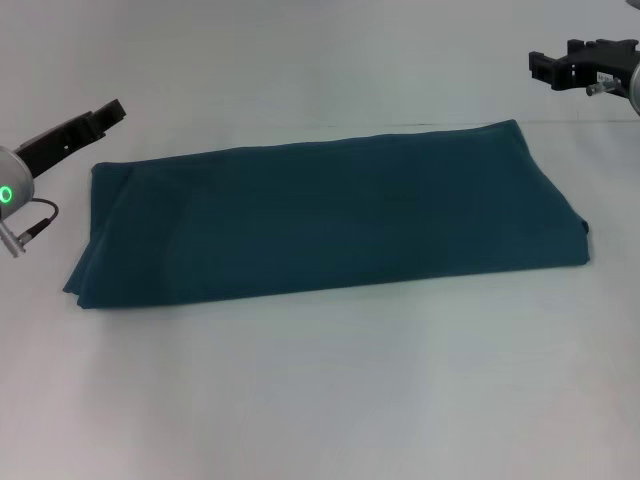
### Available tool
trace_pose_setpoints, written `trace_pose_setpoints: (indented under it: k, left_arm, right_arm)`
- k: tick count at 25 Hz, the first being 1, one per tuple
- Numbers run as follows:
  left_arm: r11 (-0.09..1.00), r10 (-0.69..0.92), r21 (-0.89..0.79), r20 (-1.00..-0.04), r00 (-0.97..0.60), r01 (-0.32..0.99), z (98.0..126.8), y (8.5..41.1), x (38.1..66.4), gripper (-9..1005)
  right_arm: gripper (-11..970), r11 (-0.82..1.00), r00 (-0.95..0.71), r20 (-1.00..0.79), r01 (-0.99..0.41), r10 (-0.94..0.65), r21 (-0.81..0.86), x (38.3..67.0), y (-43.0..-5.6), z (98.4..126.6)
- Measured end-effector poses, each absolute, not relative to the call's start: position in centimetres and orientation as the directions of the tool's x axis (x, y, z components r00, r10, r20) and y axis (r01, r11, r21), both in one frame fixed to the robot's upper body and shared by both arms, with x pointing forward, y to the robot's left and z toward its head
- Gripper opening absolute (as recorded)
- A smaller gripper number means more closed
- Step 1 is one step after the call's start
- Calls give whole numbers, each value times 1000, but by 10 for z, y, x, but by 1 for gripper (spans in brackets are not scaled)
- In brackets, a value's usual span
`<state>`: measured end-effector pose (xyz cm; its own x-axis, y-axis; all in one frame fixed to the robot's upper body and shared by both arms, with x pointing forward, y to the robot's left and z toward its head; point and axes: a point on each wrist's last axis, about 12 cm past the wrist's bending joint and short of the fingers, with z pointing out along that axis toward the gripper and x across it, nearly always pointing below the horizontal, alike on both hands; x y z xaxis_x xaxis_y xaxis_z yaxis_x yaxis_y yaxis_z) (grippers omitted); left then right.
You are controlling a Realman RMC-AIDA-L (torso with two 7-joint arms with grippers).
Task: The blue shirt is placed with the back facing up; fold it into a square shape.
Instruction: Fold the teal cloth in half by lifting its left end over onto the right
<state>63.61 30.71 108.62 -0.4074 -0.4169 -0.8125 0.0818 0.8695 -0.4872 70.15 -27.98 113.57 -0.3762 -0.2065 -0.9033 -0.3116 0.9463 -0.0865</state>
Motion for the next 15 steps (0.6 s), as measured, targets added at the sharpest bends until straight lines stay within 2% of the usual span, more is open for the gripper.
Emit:
trace_pose_setpoints:
  k: [4, 12, 15]
  left_arm:
    - [862, -416, -495, -811, -411, 106, 1087, 306, 635, 492]
    - [822, -410, -529, -805, -429, 209, 1086, 313, 615, 864]
    - [806, -407, -537, -808, -426, 248, 1086, 319, 603, 888]
  right_arm:
    - [570, 945, -399, -903, -327, -157, -19, 695, -285, 1131]
    - [569, 895, -463, -886, -406, -29, 183, 668, -301, 1127]
    - [568, 873, -487, -873, -412, 29, 260, 654, -313, 1127]
